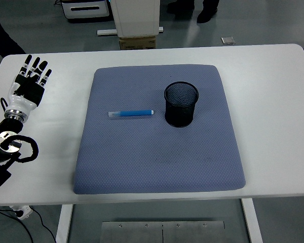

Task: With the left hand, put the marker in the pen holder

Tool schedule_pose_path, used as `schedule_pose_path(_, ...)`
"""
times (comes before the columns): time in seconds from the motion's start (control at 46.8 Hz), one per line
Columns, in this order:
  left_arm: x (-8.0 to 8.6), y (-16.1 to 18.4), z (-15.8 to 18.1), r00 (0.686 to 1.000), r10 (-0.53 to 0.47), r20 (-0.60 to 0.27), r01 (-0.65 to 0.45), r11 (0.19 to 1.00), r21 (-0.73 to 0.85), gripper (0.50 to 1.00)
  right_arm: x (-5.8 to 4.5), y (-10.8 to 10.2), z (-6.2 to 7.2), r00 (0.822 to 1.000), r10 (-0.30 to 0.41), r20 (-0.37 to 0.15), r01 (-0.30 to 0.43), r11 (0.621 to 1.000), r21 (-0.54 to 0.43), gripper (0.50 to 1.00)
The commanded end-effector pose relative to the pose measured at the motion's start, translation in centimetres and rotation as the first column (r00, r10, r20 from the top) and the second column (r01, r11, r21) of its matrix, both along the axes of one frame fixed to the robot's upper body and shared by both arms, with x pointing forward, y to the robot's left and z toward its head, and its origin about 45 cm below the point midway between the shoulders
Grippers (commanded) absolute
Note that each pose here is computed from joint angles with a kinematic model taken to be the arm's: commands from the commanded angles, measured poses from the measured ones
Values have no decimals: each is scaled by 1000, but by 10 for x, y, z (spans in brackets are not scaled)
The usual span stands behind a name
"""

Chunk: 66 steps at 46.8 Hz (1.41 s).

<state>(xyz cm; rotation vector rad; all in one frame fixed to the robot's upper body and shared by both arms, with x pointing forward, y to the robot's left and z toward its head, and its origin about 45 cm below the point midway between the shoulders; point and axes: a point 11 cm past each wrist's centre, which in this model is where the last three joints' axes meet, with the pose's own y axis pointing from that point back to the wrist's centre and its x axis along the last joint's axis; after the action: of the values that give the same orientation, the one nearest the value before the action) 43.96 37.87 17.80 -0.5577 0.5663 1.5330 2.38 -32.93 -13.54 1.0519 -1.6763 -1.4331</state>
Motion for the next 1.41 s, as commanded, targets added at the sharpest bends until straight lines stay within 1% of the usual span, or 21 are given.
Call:
schedule_pose_path(0.0, 0, -2, -1, 1000, -3, -4, 3, 1000, 1, 1000, 0, 0, 0, 1000, 0, 0, 0, 1000, 0, 1000)
schedule_pose_path(0.235, 0, -7, -3, 1000, -16, -2, 16, 1000, -3, 1000, 0, 0, 0, 1000, 0, 0, 0, 1000, 0, 1000)
schedule_pose_path(0.363, 0, -11, 1, 998, -53, 36, 54, 998, -25, 1000, 0, 0, 0, 1000, 0, 0, 0, 1000, 0, 1000)
schedule_pose_path(0.449, -6, -14, -3, 994, -93, 57, 96, 994, -48, 1000, 1, 0, 0, 1000, 0, 1, 0, 1000, 0, 1000)
schedule_pose_path(0.491, -6, -17, -2, 992, -105, 68, 109, 992, -58, 1000, 1, 0, 0, 1000, 0, 1, 0, 1000, 0, 1000)
schedule_pose_path(0.62, -4, -16, -1, 994, -94, 56, 96, 994, -45, 1000, 0, 0, 0, 1000, 0, 0, 0, 1000, 0, 1000)
schedule_pose_path(0.726, -6, -14, -4, 995, -87, 45, 89, 995, -42, 1000, 0, 0, 0, 1000, 0, 0, 0, 1000, 0, 1000)
schedule_pose_path(0.833, -6, -15, -3, 994, -97, 53, 100, 994, -50, 1000, 0, 0, 0, 1000, 0, 0, 0, 1000, 0, 1000)
schedule_pose_path(0.919, -3, -16, 2, 993, -101, 67, 104, 993, -51, 1000, 0, 0, 0, 1000, 0, 0, 0, 1000, 0, 1000)
schedule_pose_path(1.111, -3, -17, 1, 993, -103, 59, 105, 994, -41, 1000, 0, 0, 0, 1000, 0, 0, 0, 1000, 0, 1000)
schedule_pose_path(1.218, 0, -20, 1, 993, -115, 30, 114, 993, 38, 1000, 0, 0, 0, 1000, 0, 0, 0, 1000, 0, 1000)
schedule_pose_path(1.303, 8, -22, 14, 988, -152, 30, 145, 976, 165, 1000, 0, 0, 0, 1000, 0, 0, 0, 1000, 0, 1000)
schedule_pose_path(1.389, 15, -24, 24, 982, -190, 15, 176, 934, 311, 1000, 0, 0, 0, 1000, 0, 0, 0, 1000, 0, 1000)
